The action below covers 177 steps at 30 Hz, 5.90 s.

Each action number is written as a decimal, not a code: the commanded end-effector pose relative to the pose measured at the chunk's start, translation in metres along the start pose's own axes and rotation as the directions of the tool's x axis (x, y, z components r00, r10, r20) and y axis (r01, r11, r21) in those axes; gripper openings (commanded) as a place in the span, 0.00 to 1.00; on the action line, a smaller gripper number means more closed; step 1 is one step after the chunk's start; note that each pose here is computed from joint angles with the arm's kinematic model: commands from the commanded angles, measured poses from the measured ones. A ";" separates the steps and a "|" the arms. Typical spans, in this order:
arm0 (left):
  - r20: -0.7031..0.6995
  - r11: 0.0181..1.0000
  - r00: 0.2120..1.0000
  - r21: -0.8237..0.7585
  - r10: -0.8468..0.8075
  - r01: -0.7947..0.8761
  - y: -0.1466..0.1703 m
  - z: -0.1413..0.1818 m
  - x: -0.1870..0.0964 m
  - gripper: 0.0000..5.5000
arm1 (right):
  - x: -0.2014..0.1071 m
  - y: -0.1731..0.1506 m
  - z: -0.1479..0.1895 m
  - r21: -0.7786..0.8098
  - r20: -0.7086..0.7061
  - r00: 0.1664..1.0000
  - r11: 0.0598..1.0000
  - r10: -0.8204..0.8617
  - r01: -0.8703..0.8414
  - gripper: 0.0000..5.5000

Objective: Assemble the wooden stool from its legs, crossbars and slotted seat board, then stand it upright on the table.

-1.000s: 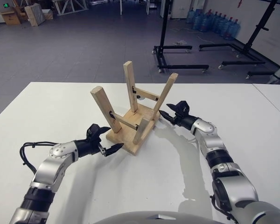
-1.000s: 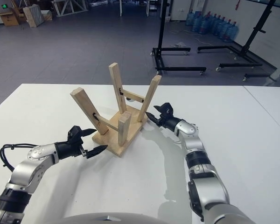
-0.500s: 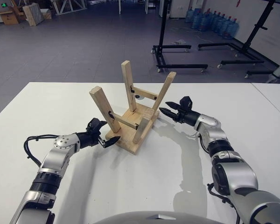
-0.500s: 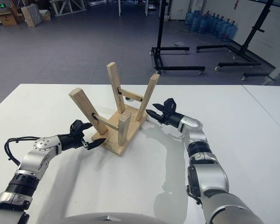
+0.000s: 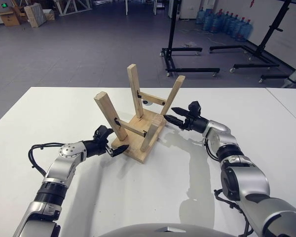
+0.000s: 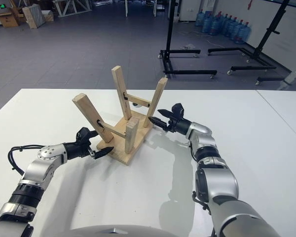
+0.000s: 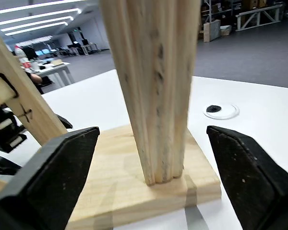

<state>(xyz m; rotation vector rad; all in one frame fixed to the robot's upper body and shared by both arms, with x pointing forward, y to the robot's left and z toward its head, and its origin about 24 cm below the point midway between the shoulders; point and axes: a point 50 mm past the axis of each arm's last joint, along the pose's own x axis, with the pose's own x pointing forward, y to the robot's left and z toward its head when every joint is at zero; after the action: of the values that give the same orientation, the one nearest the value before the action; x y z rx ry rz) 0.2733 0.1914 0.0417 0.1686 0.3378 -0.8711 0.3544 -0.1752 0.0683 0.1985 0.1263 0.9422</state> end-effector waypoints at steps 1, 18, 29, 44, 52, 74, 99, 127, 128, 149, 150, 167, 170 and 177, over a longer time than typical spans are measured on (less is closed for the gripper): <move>-0.003 1.000 1.000 0.022 -0.009 0.009 0.003 0.004 0.004 0.98 | 0.014 0.002 0.016 -0.006 0.049 0.998 0.999 0.043 -0.043 0.75; -0.082 0.987 0.984 -0.004 0.160 -0.161 0.035 -0.017 -0.045 0.98 | -0.004 0.033 -0.012 -0.027 -0.100 0.902 0.905 0.421 -0.425 0.75; -0.112 0.980 0.974 -0.016 0.197 -0.200 0.037 -0.031 -0.047 0.98 | -0.032 0.090 -0.011 -0.069 -0.186 0.816 0.821 0.547 -0.567 0.75; -0.154 0.960 0.973 0.248 0.171 -0.130 0.049 -0.005 -0.087 0.98 | -0.034 0.079 -0.030 -0.145 -0.145 0.891 0.881 0.431 -0.450 0.75; -0.145 0.971 0.979 0.215 0.143 -0.110 0.040 -0.014 -0.071 0.98 | -0.022 0.072 -0.030 -0.138 -0.171 0.843 0.834 0.511 -0.534 0.48; 0.101 0.977 0.972 0.015 0.211 -0.213 0.026 0.002 -0.109 0.98 | -0.094 0.103 -0.017 0.636 -0.136 0.805 0.674 0.577 -0.376 0.20; 0.099 0.979 0.975 -0.060 0.199 -0.193 0.005 -0.010 -0.094 0.98 | -0.100 0.058 -0.007 0.797 -0.266 0.845 0.599 0.464 -0.078 0.43; -0.025 0.884 0.978 0.421 -0.209 0.200 -0.002 0.038 -0.079 0.98 | -0.107 0.084 0.009 0.147 -0.093 0.992 0.987 0.082 -0.068 0.43; -0.022 0.884 0.976 0.420 -0.216 0.205 -0.004 0.038 -0.078 0.98 | -0.107 0.084 0.011 0.126 -0.085 0.994 0.990 0.072 -0.061 0.43; -0.125 0.848 0.917 0.350 -0.380 0.399 -0.041 0.024 -0.073 0.98 | -0.175 0.064 0.007 -0.193 -0.333 0.940 0.970 0.077 -0.148 0.43; -0.124 0.847 0.916 0.349 -0.382 0.401 -0.042 0.023 -0.072 0.98 | -0.174 0.065 0.004 -0.199 -0.356 0.930 0.964 0.097 -0.177 0.43; -0.109 0.832 0.894 0.330 -0.435 0.446 -0.040 0.020 -0.052 0.81 | -0.113 0.094 -0.010 -0.139 -0.333 0.895 0.924 0.296 -0.357 0.44; -0.083 0.834 0.896 0.335 -0.437 0.438 -0.039 0.022 -0.049 0.73 | -0.113 0.093 -0.009 -0.148 -0.357 0.880 0.911 0.314 -0.385 0.40; -0.029 0.814 0.859 0.302 -0.512 0.496 -0.039 0.026 -0.044 0.53 | -0.102 0.097 0.004 -0.126 -0.346 0.856 0.885 0.384 -0.448 0.28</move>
<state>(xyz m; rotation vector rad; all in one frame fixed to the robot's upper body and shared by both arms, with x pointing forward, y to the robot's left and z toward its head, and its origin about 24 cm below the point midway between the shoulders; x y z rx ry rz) 0.2190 0.1949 0.0764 0.3592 0.2161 -1.4261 0.2162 -0.2069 0.0894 -0.1356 0.3014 1.3953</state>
